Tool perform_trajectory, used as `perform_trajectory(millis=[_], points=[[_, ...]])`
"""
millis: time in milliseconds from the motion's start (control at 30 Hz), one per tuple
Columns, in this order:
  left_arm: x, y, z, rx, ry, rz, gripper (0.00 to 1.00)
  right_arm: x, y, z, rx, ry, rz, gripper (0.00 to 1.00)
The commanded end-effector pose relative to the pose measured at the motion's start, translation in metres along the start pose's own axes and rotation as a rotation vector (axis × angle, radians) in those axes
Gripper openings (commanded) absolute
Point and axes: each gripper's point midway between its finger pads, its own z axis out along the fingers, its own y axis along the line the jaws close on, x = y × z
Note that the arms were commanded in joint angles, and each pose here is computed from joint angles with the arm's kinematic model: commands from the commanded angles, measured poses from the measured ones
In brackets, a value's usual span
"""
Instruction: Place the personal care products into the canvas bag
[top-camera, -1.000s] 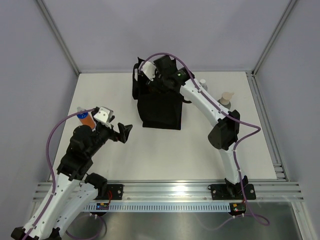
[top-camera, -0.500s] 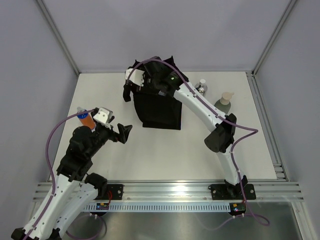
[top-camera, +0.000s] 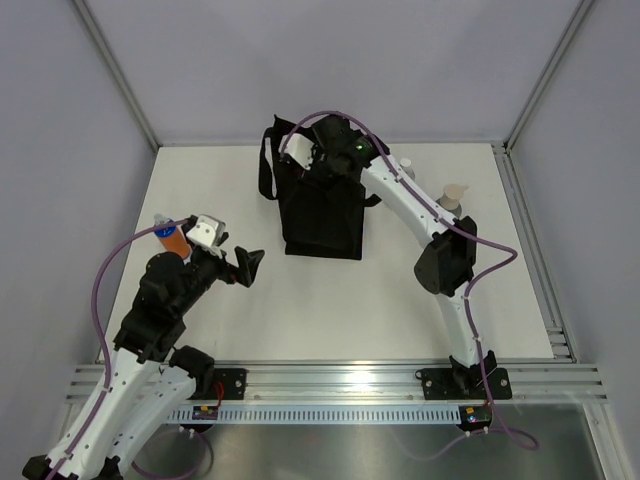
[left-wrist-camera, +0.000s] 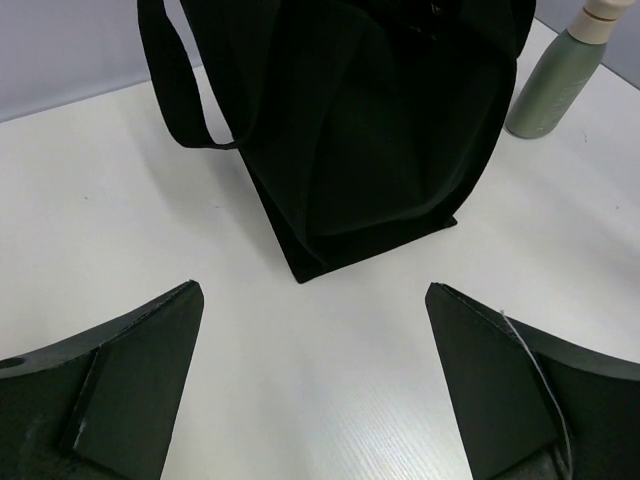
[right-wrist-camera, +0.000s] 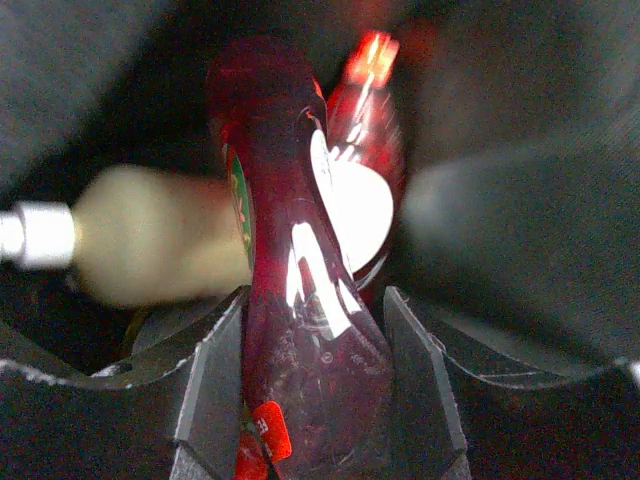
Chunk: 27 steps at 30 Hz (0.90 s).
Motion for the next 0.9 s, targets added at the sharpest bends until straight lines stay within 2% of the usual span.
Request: perform_trajectory(millis=[0,33,100,233,267,367,500,600,767,867], points=[[-0.008,0.006,0.003,-0.037,-0.035,-0.025,0.99,0.010,0.001,-0.030,-0.089,-0.057,0.151,0.24],[-0.009,0.011,0.003,-0.066,-0.036,-0.035,0.99,0.018,0.006,-0.028,-0.116,-0.047,0.166,0.34],[-0.009,0.019,0.005,-0.120,-0.043,-0.078,0.99,0.020,0.017,-0.022,-0.165,-0.043,0.178,0.41],[-0.009,0.042,0.000,-0.282,-0.016,-0.169,0.99,0.009,0.020,-0.022,-0.203,-0.070,0.202,0.64],[-0.010,0.045,-0.002,-0.307,-0.011,-0.205,0.99,0.007,0.020,-0.025,-0.208,-0.075,0.209,0.72],[-0.007,0.058,-0.008,-0.420,0.002,-0.297,0.99,-0.010,0.010,-0.047,-0.184,-0.137,0.219,0.76],[-0.005,0.067,-0.015,-0.500,-0.015,-0.394,0.99,-0.041,0.001,-0.106,-0.170,-0.269,0.229,0.82],[0.000,0.074,-0.021,-0.572,-0.024,-0.467,0.99,-0.056,0.009,-0.141,-0.206,-0.348,0.221,0.83],[0.015,0.093,-0.036,-0.749,-0.039,-0.608,0.99,-0.072,0.052,-0.189,-0.428,-0.468,0.192,0.81],[0.022,0.107,-0.046,-0.886,-0.030,-0.638,0.99,-0.081,0.056,-0.225,-0.414,-0.540,0.204,0.82]])
